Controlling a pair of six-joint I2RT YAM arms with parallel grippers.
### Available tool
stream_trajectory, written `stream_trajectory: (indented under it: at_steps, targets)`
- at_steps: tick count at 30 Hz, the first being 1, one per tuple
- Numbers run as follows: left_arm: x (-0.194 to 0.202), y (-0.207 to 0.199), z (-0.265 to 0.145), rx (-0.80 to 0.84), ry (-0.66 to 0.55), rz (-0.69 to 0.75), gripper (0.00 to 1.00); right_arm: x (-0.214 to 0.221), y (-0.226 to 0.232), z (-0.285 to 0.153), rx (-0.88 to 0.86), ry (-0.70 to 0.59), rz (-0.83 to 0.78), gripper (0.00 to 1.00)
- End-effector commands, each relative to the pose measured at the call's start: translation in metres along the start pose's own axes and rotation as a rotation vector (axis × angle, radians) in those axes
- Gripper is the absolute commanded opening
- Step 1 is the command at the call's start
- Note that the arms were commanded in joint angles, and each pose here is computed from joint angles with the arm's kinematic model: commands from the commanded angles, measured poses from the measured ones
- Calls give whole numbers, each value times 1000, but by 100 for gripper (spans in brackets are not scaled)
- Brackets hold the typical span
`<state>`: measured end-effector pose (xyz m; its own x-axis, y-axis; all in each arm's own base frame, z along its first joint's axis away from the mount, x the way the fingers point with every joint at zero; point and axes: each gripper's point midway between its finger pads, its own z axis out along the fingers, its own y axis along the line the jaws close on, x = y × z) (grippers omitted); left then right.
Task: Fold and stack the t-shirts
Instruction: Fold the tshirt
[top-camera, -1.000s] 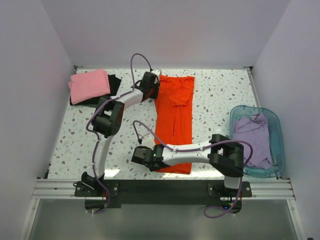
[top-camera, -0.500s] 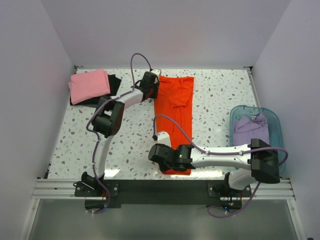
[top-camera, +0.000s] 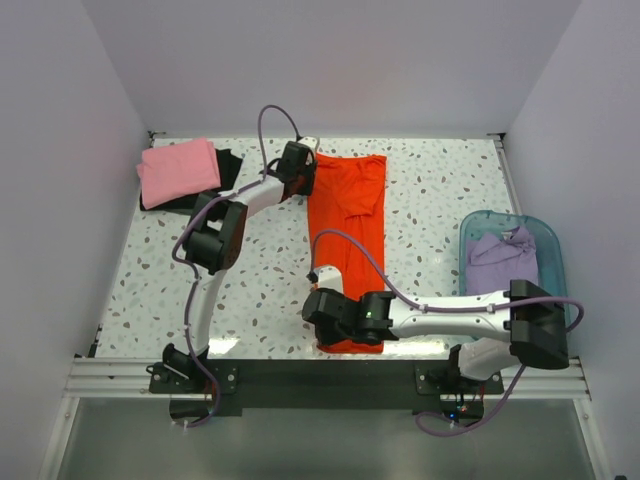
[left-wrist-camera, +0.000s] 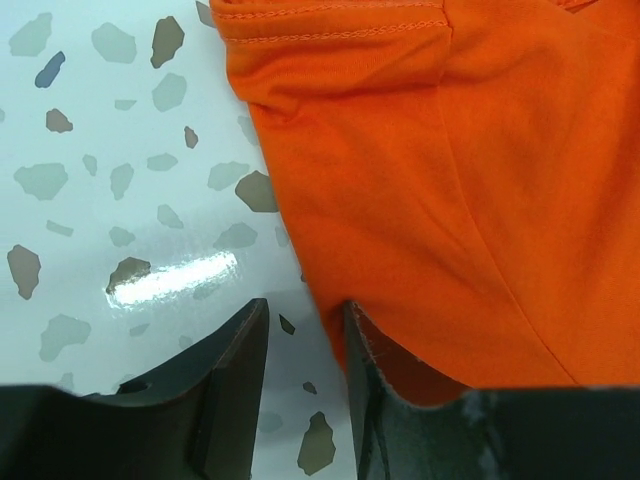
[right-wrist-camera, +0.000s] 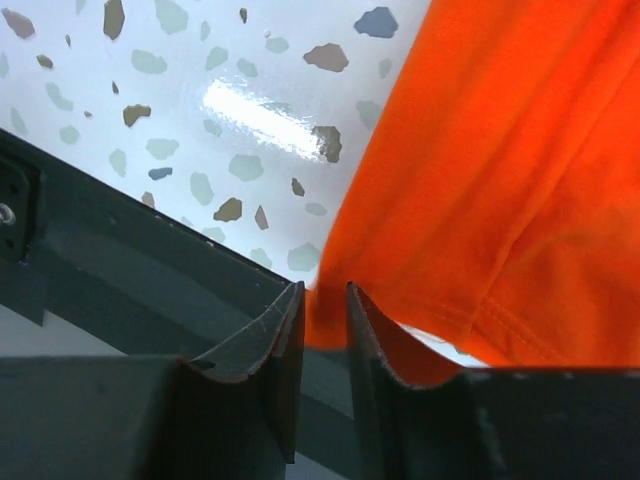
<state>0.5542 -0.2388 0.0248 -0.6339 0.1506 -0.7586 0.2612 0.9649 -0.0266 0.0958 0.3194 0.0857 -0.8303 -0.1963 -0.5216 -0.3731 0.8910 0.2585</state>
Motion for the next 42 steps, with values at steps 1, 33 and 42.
stream_trajectory:
  at_steps: [1,33,42]
  targets:
    - [-35,5,-10,3,-79,-16,42,-2,23,8,-64,7,7,31]
    - [186,-64,-278,203,236,-422,52,40,-143,-33,183,18,422,47]
    - [245,-105,-308,307,374,-375,52,55,-124,-13,93,82,504,47]
